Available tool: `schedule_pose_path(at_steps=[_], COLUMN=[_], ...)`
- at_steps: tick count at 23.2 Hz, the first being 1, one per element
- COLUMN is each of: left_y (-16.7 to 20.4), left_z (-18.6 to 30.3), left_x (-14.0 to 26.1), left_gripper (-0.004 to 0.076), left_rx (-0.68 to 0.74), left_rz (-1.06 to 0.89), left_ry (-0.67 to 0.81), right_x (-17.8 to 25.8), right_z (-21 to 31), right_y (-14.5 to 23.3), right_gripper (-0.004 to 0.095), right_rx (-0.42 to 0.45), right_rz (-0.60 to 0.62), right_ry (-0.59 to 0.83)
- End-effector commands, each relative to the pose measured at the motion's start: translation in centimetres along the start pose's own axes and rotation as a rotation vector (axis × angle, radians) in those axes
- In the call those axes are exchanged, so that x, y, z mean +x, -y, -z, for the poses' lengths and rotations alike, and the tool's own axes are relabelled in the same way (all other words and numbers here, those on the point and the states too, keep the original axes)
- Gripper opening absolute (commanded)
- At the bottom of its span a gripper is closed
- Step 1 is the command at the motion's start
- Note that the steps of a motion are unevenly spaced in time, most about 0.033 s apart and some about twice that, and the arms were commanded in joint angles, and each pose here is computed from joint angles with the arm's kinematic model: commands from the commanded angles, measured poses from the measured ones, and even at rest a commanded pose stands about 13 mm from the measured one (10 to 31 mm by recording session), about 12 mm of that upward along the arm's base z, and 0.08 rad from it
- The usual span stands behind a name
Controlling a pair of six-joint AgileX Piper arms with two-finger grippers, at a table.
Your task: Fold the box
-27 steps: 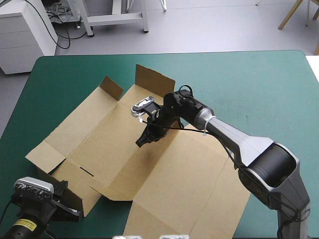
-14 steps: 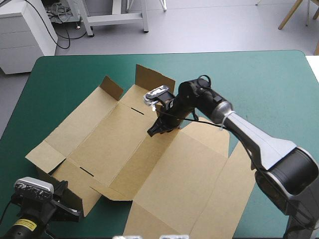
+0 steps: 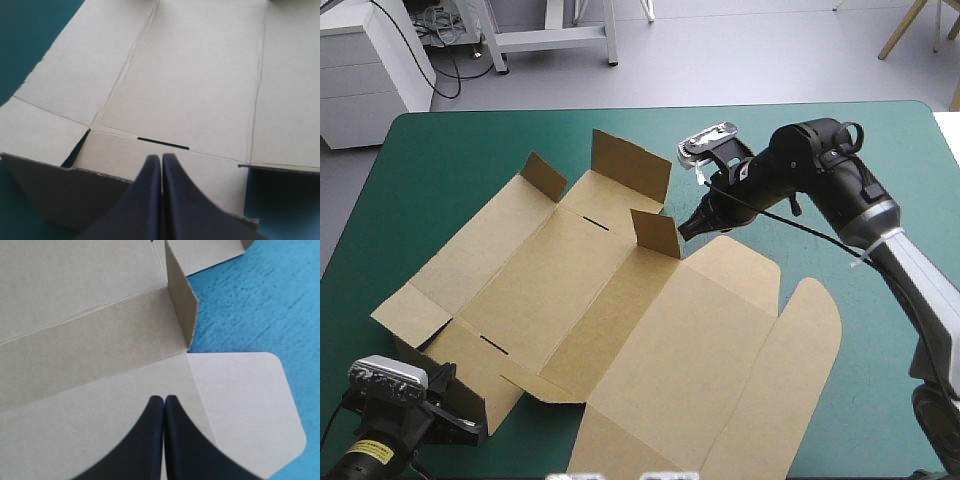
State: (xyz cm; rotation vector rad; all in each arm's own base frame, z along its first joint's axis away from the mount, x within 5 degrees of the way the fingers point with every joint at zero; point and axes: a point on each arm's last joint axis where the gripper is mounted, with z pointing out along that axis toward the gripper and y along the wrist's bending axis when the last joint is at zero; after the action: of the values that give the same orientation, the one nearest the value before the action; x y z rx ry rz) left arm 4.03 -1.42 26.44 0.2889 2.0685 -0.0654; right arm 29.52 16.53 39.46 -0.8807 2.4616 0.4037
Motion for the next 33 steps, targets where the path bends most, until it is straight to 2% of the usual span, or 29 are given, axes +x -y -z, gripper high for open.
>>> schedule_pose_path(at_steps=[1, 12, 14, 15, 16, 17, 18, 19, 20, 21, 26, 29, 33], left_y=[-0.2, -0.2, -0.2, -0.2, -0.2, -0.2, -0.2, -0.2, -0.2, -0.2, -0.2, -0.2, -0.2], left_z=[0.5, 0.5, 0.5, 0.5, 0.5, 0.5, 0.5, 0.5, 0.5, 0.5, 0.5, 0.5, 0.5], left_x=[-1.6, -1.6, -1.6, -1.6, -1.6, -1.6, -1.6, -1.6, -1.6, -1.6, -1.6, -1.6, -1.6], left_gripper=[-0.001, -0.001, -0.001, -0.001, -0.001, -0.001, -0.001, -0.001, -0.001, -0.001, -0.001, -0.001, -0.001], left_rx=[-0.012, -0.013, -0.013, -0.013, -0.013, -0.013, -0.013, -0.013, -0.013, -0.013, -0.012, -0.012, -0.012], left_rz=[0.011, 0.011, 0.011, 0.011, 0.011, 0.011, 0.011, 0.011, 0.011, 0.011, 0.018, 0.024, 0.024], left_ry=[0.084, 0.085, 0.085, 0.085, 0.085, 0.085, 0.085, 0.085, 0.085, 0.085, 0.086, 0.086, 0.086], right_x=[-0.1, -0.1, -0.1, 0.0, 0.0, 0.0, 0.0, 0.0, 0.0, -0.1, -0.8, -1.7, -2.8], right_z=[4.1, 4.1, 4.1, 4.1, 4.1, 4.1, 4.1, 4.1, 4.0, 3.9, 3.3, 2.8, 1.9], right_y=[-0.7, -0.7, -0.5, -0.4, -0.3, -0.3, -0.2, -0.2, -0.1, -0.1, -0.1, 0.0, 0.3], right_gripper=[-0.0019, -0.0019, 0.0013, 0.0049, 0.0152, 0.0212, 0.0401, 0.0466, 0.0585, 0.0631, 0.0608, 0.0559, 0.0529], right_rx=[0.032, 0.036, 0.055, 0.064, 0.075, 0.077, 0.089, 0.091, 0.093, 0.095, 0.067, 0.073, 0.07], right_rz=[0.021, 0.022, 0.03, 0.033, 0.037, 0.038, 0.041, 0.042, 0.042, 0.042, 0.027, 0.154, 0.214], right_ry=[0.126, 0.124, 0.119, 0.117, 0.114, 0.114, 0.111, 0.11, 0.109, 0.113, 0.162, 0.22, 0.254])
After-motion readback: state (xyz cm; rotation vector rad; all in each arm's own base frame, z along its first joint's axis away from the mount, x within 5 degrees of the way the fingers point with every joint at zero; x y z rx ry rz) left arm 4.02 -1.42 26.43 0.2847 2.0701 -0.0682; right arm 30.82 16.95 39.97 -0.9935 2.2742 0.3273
